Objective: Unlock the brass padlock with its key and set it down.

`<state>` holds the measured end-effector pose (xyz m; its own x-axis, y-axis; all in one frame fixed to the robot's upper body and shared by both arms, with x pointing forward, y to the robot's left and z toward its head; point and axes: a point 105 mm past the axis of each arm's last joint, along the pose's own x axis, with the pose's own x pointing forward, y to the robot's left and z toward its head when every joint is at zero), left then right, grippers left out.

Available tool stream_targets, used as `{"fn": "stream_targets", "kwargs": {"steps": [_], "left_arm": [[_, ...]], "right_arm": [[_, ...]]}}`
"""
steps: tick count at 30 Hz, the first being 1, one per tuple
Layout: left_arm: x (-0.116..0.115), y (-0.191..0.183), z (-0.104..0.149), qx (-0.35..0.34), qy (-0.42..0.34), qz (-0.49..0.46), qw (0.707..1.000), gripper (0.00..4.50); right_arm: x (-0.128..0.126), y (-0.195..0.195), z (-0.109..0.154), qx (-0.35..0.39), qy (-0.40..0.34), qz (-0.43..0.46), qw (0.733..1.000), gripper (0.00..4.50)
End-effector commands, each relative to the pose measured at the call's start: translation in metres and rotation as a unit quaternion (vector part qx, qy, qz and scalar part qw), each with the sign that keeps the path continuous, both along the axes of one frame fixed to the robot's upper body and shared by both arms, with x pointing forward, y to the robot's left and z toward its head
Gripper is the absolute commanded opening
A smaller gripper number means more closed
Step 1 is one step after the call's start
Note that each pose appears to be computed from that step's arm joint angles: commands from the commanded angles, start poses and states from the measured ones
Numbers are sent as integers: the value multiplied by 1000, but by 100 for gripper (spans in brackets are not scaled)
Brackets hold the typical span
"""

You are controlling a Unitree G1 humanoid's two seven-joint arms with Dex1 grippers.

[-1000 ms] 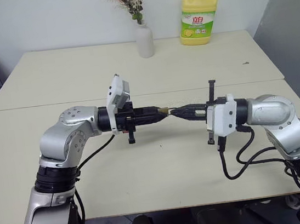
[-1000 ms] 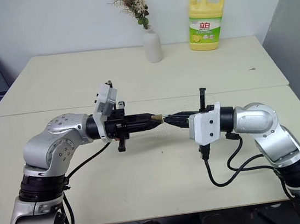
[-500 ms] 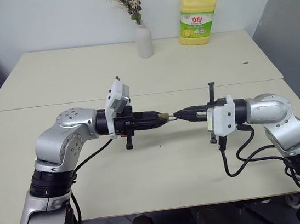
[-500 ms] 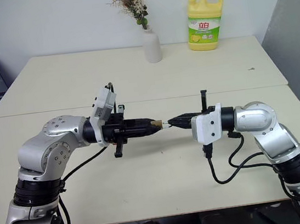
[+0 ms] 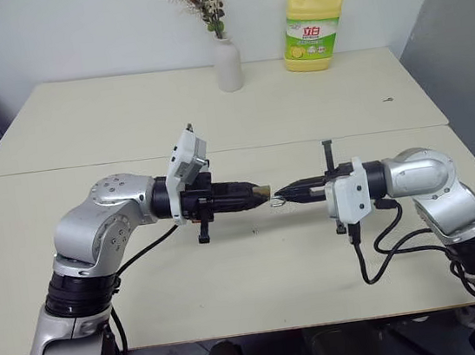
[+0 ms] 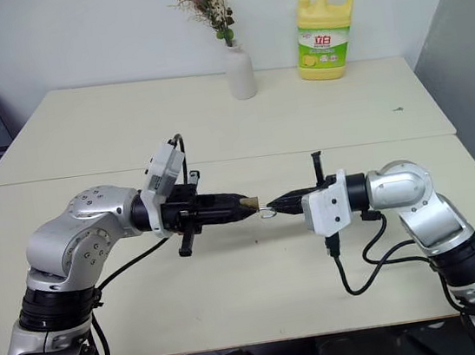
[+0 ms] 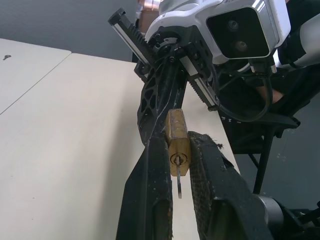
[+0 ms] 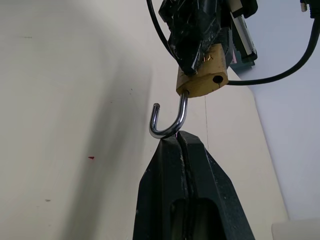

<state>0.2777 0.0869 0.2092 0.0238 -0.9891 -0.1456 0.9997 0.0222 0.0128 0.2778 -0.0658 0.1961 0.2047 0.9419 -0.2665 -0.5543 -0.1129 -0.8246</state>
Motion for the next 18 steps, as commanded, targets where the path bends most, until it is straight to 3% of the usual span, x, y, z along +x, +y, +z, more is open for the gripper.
{"fn": "stream_targets", "kwargs": {"steps": [1,9,13,18], "left_arm": [[-5,0,9,-8,-17,-9,1000,17],[5,2,3,-7,-9,28,1000,17],[12,4,-18,16,8,64,998,17],[22,4,-58,57,43,112,991,17]], "right_arm": [[-4,1,10,8,-15,13,1000,0],[3,-19,-2,-26,6,-33,999,0],[-6,-38,-18,-46,55,-65,995,0],[-23,-38,-27,-12,128,-98,987,0]]}}
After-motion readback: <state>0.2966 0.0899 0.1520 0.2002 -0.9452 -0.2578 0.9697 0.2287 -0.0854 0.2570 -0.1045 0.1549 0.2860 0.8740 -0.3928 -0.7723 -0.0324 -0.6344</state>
